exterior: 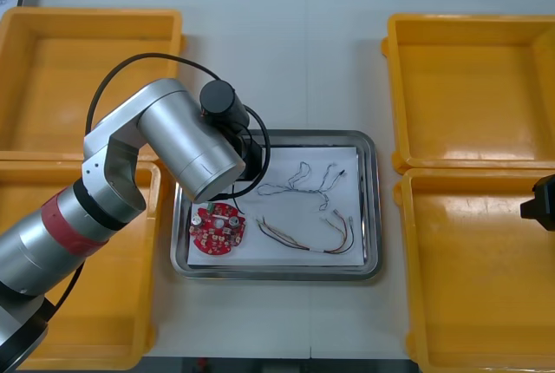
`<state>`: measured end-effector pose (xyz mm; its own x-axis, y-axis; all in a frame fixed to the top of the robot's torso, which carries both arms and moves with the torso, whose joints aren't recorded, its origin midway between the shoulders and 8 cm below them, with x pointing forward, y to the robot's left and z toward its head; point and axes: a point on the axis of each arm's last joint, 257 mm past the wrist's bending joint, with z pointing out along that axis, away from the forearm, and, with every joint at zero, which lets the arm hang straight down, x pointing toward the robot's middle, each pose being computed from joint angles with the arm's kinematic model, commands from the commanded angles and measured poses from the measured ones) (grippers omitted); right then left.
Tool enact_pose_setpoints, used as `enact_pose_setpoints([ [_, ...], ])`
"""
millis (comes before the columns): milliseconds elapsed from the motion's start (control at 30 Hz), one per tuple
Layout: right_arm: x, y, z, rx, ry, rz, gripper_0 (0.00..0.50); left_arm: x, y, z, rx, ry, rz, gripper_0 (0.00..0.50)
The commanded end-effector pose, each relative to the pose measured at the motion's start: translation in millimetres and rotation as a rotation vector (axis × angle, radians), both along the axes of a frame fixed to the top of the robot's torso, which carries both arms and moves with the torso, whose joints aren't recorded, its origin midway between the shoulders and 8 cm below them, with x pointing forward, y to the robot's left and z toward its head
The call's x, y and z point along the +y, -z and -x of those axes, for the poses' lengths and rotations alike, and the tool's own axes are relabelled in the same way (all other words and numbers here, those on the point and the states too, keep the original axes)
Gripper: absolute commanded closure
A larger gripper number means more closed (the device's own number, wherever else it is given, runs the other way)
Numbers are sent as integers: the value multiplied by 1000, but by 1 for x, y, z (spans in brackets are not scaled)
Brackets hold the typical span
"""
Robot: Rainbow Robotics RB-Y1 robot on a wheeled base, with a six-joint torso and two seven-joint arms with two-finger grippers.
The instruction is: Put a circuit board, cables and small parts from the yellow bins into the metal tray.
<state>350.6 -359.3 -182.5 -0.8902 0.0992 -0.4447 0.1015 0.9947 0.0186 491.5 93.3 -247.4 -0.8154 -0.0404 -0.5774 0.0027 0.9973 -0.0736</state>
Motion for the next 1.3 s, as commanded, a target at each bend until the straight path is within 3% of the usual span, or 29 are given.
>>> enact_pose_setpoints([
  [33, -4, -8, 2, -30, 49, -15, 0, -8, 11, 6, 11, -38, 37, 500],
  [400, -4, -8, 2, -30, 49, -15, 0, -6, 16, 7, 9, -42, 28, 486],
  [500, -4, -8, 2, -30, 49, -15, 0, -6, 16, 7, 9, -44, 30, 301],
  [533, -4, -8, 2, -30, 49, -15, 0, -6, 16, 7, 9, -44, 30, 259],
  [567, -4, -8, 2, -30, 49, -15, 0, -6, 16, 7, 9, -44, 30, 184],
  [633, -4, -8, 2, -30, 49, -15, 0, -7, 16, 6, 7, -45, 33, 111],
  [833, -4, -8, 2, -30, 49, -15, 0, -12, 8, 3, -8, -44, 63, 15],
  [1300, -4, -8, 2, -30, 49, -15, 0, -3, -55, 23, 36, -65, 110, 0],
])
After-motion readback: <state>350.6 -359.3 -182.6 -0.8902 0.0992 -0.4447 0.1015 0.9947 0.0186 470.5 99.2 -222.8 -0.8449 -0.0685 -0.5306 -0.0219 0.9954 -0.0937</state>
